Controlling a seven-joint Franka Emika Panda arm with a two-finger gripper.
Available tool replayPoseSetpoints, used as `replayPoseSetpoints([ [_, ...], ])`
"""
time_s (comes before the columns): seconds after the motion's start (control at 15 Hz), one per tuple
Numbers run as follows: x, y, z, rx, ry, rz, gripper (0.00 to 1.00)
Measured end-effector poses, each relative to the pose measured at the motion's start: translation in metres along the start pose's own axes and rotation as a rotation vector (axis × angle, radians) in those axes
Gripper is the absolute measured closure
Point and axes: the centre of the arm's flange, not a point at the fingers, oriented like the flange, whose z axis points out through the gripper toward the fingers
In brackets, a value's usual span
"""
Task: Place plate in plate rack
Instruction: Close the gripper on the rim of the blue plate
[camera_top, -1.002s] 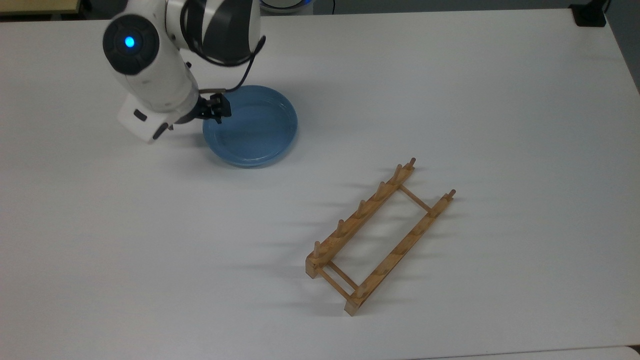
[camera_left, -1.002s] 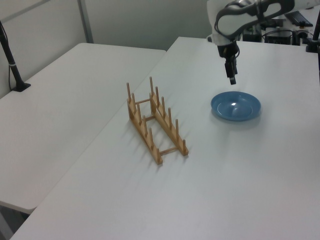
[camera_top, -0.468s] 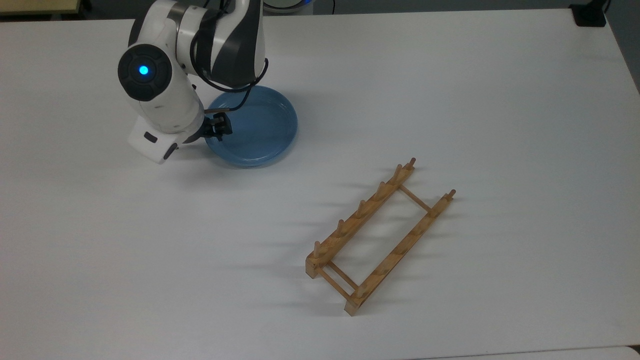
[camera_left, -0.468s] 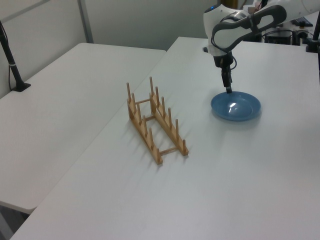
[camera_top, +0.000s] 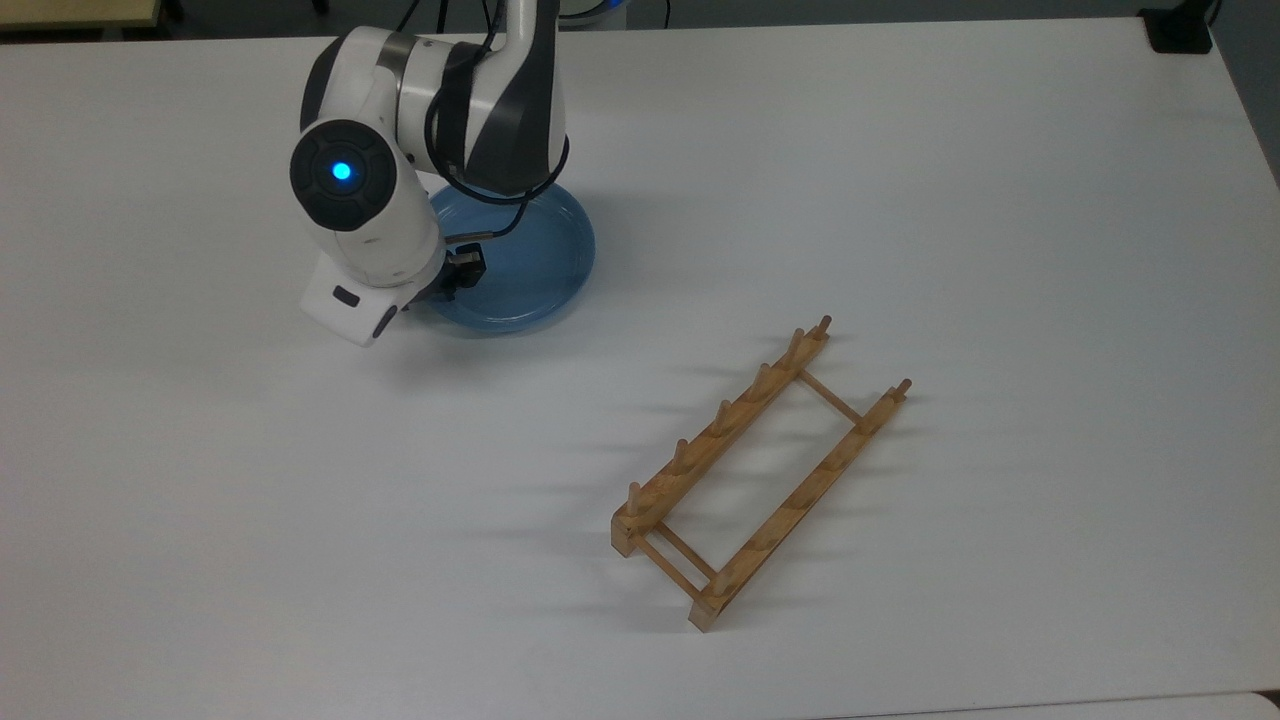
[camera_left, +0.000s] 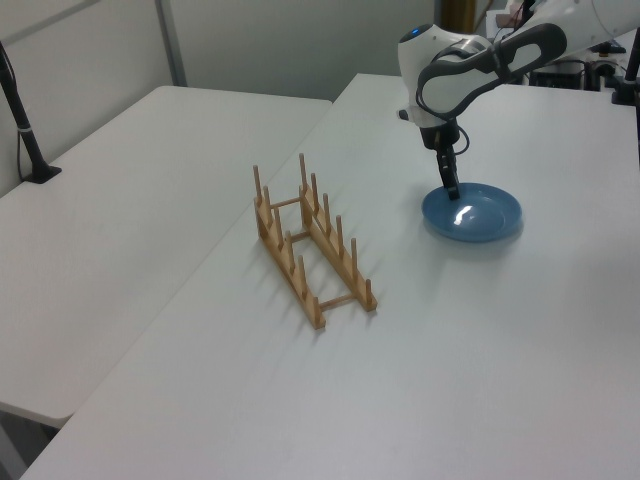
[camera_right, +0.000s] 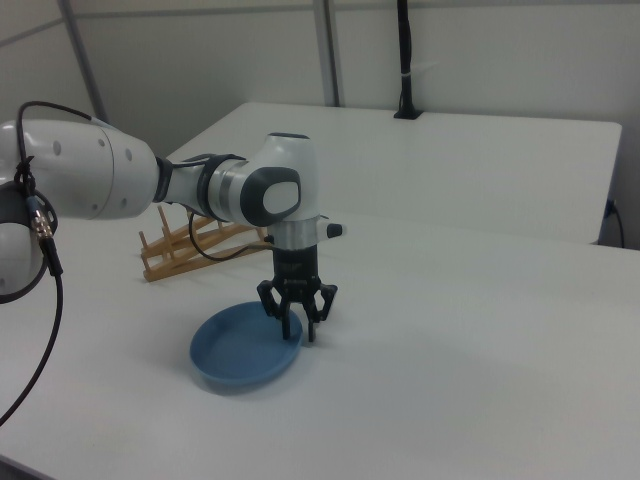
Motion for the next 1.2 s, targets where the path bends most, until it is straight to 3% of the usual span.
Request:
replayPoseSetpoints([
  [0.13,0.003,-0.006,-0.001,-0.003,0.001,-0.011,0.74],
  [0.27,0.004,-0.009,-0.002,-0.005,0.002,-0.018,0.75],
  [0.4,0.004,-0.010,-0.007,-0.008,0.010,-0.032,0.85],
  [1.2,-0.001,-0.008,-0.030,-0.021,0.046,-0.130,0.89],
])
